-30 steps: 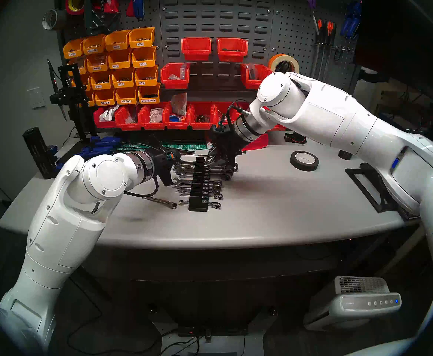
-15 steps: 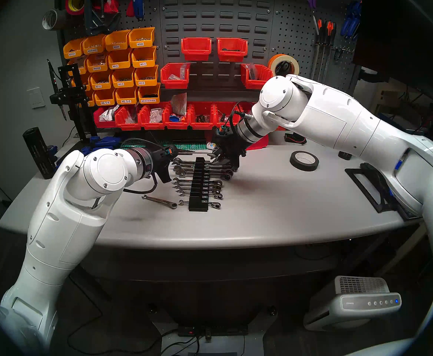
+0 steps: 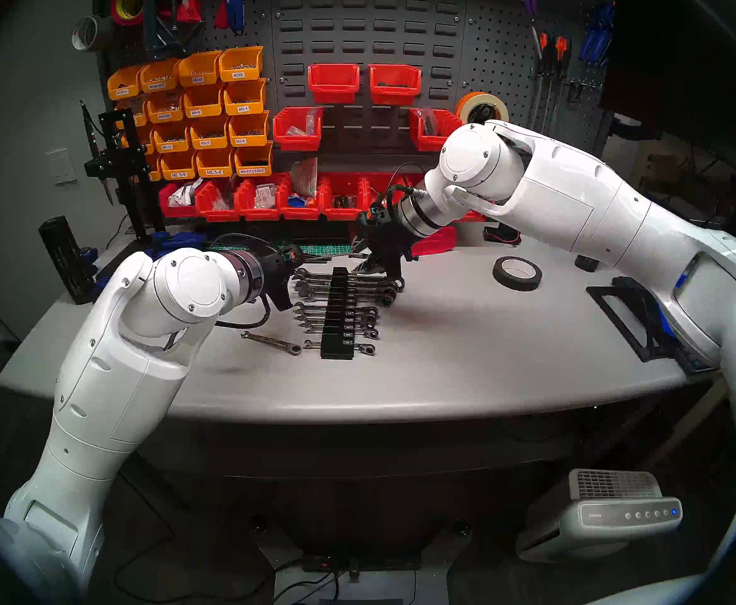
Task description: Put the wrenches on the table into the correct slot in the case
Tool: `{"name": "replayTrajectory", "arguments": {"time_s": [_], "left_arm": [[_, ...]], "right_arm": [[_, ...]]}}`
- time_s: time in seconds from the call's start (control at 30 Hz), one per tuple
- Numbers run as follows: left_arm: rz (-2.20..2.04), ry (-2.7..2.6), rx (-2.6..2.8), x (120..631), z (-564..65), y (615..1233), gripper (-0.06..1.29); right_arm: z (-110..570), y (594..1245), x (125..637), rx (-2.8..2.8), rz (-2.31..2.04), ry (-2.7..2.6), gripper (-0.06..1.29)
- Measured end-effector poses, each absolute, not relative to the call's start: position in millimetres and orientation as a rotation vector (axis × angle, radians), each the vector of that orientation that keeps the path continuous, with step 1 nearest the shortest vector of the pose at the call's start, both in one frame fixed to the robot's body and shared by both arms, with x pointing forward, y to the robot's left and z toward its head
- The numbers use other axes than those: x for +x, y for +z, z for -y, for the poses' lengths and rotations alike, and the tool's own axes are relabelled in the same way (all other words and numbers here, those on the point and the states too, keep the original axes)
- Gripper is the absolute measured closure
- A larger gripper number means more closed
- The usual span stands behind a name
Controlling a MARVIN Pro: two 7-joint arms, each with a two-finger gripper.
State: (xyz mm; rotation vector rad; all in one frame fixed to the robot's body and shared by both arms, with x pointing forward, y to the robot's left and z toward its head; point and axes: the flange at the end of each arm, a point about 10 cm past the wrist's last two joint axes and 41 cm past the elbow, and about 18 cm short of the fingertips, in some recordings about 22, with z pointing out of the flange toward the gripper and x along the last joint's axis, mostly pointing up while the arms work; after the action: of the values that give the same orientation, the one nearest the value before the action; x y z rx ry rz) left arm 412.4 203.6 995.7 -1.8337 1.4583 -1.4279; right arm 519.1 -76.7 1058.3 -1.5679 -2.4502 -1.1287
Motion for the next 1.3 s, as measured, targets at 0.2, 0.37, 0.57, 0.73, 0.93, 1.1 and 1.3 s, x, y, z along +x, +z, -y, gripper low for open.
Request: {"name": "replayTrajectory", "arguments": {"time_s": [0.2,0.37,0.57,0.73,0.93,1.1,1.3], "left_arm": [[-1.459,-1.424,-1.839,412.8,-201.6,996.3,1.25],[-1.464,-1.42,-1.844,412.7,-200.1,996.5,1.25],[-1.479,-1.416,-1.851,411.4,-197.7,996.2,1.25],[-1.487,-1.415,-1.853,410.8,-196.1,995.5,1.25],[-1.485,-1.421,-1.843,412.3,-195.4,994.8,1.25],[-1.476,-1.435,-1.838,414.9,-195.8,996.4,1.25],[-1.458,-1.466,-1.848,418.8,-197.4,1000.6,1.25]], "right_arm": [[78.2,1058.0,519.0,-1.547,2.497,-1.158,0.69],[78.8,1057.7,518.1,-1.531,2.532,-1.17,0.64],[79.9,1055.1,519.2,-1.52,2.573,-1.174,0.81],[80.7,1055.0,519.7,-1.52,2.587,-1.178,0.91],[82.5,1057.5,518.9,-1.539,2.557,-1.181,1.26],[86.2,1061.2,517.2,-1.58,2.487,-1.167,1.26],[88.7,1064.5,513.3,-1.606,2.438,-1.148,1.26]]}}
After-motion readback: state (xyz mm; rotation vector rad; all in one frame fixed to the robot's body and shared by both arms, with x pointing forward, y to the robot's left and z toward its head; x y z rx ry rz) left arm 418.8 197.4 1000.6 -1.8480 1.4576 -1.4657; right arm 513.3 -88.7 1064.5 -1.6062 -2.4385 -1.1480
